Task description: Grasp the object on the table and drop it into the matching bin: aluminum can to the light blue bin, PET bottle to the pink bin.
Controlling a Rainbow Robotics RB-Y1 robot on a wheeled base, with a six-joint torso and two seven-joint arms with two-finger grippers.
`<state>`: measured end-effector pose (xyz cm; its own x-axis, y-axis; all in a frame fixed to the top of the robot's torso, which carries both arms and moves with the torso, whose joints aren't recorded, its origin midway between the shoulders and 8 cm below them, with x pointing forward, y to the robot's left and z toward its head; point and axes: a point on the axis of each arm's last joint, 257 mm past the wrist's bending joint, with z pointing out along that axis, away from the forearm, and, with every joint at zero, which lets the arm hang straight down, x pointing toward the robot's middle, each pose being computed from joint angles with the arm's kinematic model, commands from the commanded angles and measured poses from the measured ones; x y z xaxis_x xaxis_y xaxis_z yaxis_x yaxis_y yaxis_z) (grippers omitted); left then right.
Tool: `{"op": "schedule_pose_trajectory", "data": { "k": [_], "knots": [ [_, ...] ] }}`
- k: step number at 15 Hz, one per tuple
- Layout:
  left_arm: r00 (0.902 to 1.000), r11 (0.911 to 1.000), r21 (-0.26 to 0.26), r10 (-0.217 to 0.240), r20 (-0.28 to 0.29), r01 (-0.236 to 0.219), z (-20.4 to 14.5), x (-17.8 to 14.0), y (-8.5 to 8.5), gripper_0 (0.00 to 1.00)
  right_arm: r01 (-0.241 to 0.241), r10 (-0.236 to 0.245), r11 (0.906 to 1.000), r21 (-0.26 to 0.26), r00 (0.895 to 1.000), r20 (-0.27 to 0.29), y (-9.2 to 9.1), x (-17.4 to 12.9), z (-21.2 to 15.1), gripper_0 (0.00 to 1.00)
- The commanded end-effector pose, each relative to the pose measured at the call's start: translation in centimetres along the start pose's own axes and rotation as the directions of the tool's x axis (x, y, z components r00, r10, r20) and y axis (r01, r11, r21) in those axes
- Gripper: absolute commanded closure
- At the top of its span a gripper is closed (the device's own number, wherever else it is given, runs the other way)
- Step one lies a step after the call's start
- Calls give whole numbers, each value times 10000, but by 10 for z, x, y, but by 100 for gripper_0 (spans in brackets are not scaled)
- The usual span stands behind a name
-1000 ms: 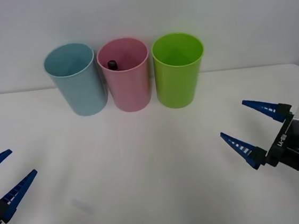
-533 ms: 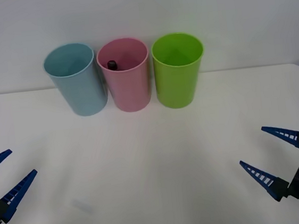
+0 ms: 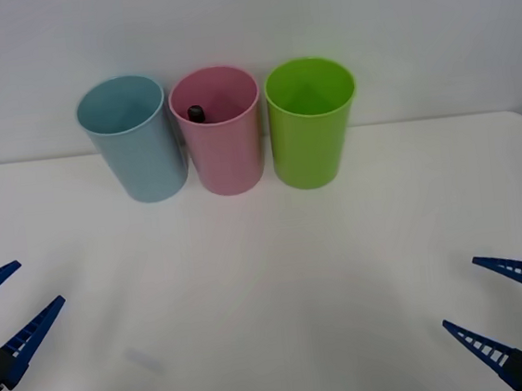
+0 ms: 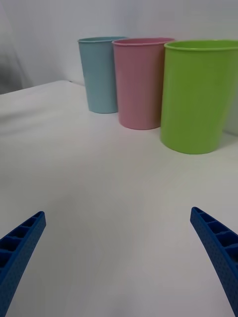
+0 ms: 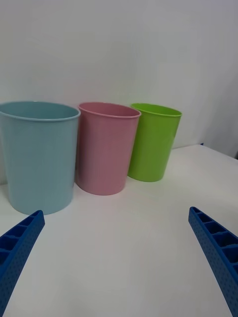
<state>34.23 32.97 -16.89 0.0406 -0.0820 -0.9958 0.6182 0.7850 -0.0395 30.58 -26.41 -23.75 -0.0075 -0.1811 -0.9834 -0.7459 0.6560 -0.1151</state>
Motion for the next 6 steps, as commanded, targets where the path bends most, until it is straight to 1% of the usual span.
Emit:
{"op": "schedule_pose_trajectory", "data": {
  "k": [1, 2, 6],
  "knots": [
    [10000, 10000, 0, 0, 0, 0, 0, 0, 0, 0, -181, 180, 9998, -115, 9998, -85, 3, 9, -5, 0],
    [10000, 10000, 0, 0, 0, 0, 0, 0, 0, 0, -272, 270, 9996, -125, 9995, -158, 4, 13, -6, 0],
    [10000, 10000, 0, 0, 0, 0, 0, 0, 0, 0, -272, 270, 9996, -125, 9995, -158, 4, 13, -6, 0]
  ]
}}
